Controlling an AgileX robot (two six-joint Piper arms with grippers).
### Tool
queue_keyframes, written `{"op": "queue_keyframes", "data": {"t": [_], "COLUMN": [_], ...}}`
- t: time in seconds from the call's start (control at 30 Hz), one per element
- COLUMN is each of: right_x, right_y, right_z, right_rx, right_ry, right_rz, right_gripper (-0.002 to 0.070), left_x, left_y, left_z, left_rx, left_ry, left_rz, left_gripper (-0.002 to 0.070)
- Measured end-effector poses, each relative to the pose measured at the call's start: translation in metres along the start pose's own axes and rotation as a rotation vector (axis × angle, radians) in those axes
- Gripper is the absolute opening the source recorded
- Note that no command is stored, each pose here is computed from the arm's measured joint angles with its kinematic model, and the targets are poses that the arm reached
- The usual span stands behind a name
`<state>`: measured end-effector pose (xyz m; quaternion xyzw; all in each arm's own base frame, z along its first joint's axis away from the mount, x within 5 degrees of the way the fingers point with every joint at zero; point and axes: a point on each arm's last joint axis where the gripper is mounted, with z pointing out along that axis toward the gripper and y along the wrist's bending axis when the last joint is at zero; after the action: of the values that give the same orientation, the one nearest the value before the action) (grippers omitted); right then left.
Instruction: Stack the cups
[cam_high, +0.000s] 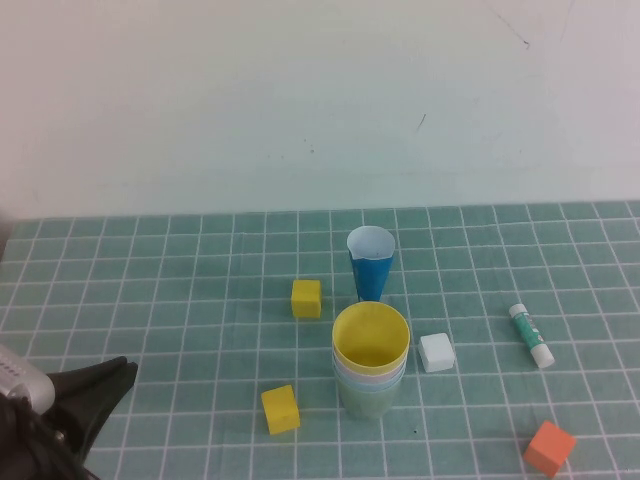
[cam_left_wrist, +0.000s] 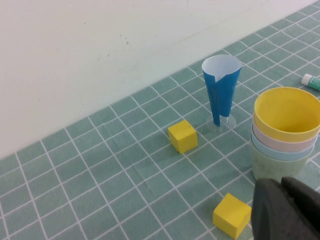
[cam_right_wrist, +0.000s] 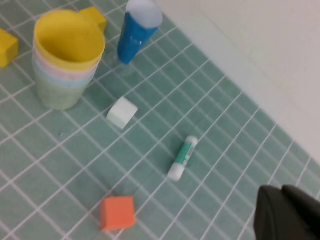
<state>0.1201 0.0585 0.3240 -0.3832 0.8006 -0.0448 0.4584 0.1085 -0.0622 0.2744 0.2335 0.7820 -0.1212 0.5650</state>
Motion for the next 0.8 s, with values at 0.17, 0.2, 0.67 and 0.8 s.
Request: {"op": "queue_keyframes", "data": {"t": [0.17,0.2,0.67,0.8], "right_x": [0.047,0.054,0.085,0.085], "right_y": [0.019,0.021,0.032,0.032], "right_z": [-0.008,-0.010,-0.013,-0.013], "right_rx": [0.005,0.006,-0.006,-0.007], "right_ry": [-0.018,-0.017,0.088,0.088], "right_rz": [0.055,0.064,0.146,0.147], "right_gripper": [0.0000,0.0000,0.0000,0.0000], "left_x": [0.000,0.000,0.002,0.003], "left_y": [0.000,0.000,0.000,0.000], "left_z": [0.000,0.000,0.000,0.000], "left_rx": [0.000,0.000,-0.004,-0.005], "left_ry": [0.000,0.000,0.023,0.029], "left_rz": [-0.001,-0.001,-0.003,-0.003], "left_gripper": [-0.0001,-0.0001,-0.0002,-0.0002]}}
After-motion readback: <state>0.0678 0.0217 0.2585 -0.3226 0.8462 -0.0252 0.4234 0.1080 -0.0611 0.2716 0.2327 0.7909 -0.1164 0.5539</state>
